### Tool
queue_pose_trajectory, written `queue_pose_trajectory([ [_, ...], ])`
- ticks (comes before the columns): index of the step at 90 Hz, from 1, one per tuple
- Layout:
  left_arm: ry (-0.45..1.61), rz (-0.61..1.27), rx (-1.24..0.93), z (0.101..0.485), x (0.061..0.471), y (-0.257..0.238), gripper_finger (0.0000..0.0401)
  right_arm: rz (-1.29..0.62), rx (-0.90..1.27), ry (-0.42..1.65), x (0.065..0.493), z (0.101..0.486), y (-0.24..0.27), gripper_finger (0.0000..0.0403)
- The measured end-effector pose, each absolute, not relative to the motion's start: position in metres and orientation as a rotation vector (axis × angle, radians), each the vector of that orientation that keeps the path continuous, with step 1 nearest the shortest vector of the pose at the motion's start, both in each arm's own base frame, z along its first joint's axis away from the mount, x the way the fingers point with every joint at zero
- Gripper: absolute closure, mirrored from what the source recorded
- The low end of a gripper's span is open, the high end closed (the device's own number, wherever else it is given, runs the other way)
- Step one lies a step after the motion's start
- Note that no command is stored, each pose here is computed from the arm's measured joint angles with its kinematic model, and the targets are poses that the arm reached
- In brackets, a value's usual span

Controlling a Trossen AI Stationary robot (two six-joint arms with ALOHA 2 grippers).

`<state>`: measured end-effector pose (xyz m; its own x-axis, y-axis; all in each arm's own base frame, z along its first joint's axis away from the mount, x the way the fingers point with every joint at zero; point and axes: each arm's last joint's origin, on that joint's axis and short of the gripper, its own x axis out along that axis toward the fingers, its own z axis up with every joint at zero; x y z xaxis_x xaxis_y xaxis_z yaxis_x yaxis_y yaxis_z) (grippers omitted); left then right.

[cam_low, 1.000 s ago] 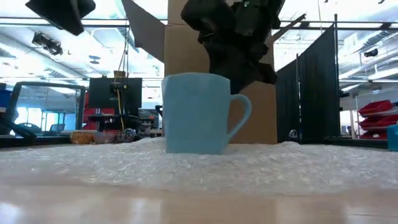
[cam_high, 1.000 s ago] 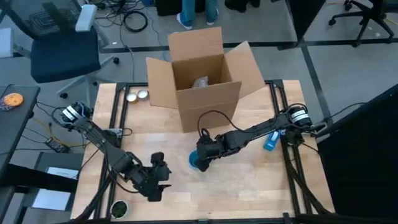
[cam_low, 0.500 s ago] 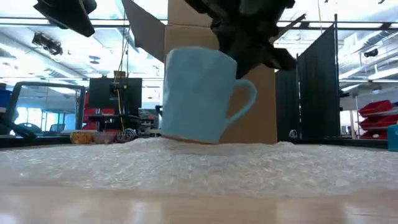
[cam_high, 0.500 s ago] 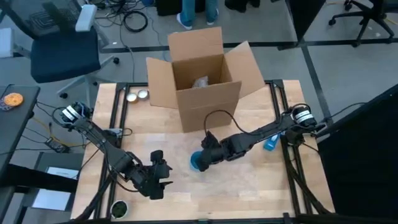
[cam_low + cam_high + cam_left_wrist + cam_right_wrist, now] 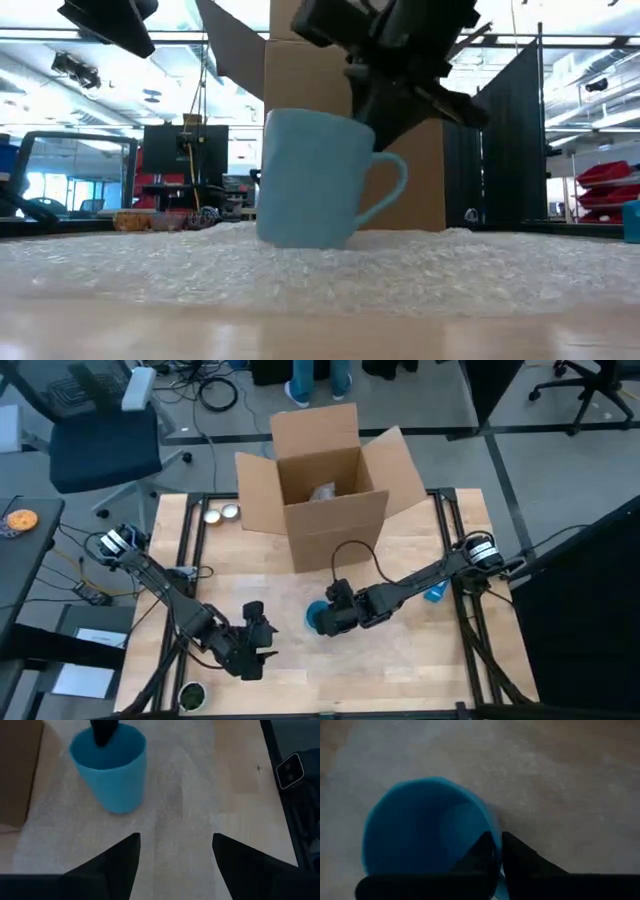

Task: Wrap mug
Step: Wrap the blue cup with bubble wrap

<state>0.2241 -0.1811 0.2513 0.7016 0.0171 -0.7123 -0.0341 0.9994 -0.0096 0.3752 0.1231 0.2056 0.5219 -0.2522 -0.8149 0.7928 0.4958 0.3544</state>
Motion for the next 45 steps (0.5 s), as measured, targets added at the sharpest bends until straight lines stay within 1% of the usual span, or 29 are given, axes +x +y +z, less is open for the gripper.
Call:
queue_pose_trajectory([
  [10, 0.794, 0.028, -0.017, 0.251, 0.224, -0.181, 0.0167, -0.719, 0.818, 0.77, 0.375, 0.206, 0.123, 0.038],
  [32, 0.794, 0.033, -0.018, 0.251, 0.224, -0.181, 0.0167, -0.719, 0.821, 0.755, 0.376, 0.207, 0.123, 0.033],
  [45, 0.791, 0.037, -0.017, 0.251, 0.224, -0.18, 0.0167, -0.702, 0.812, 0.74, 0.373, 0.217, 0.122, 0.0298],
])
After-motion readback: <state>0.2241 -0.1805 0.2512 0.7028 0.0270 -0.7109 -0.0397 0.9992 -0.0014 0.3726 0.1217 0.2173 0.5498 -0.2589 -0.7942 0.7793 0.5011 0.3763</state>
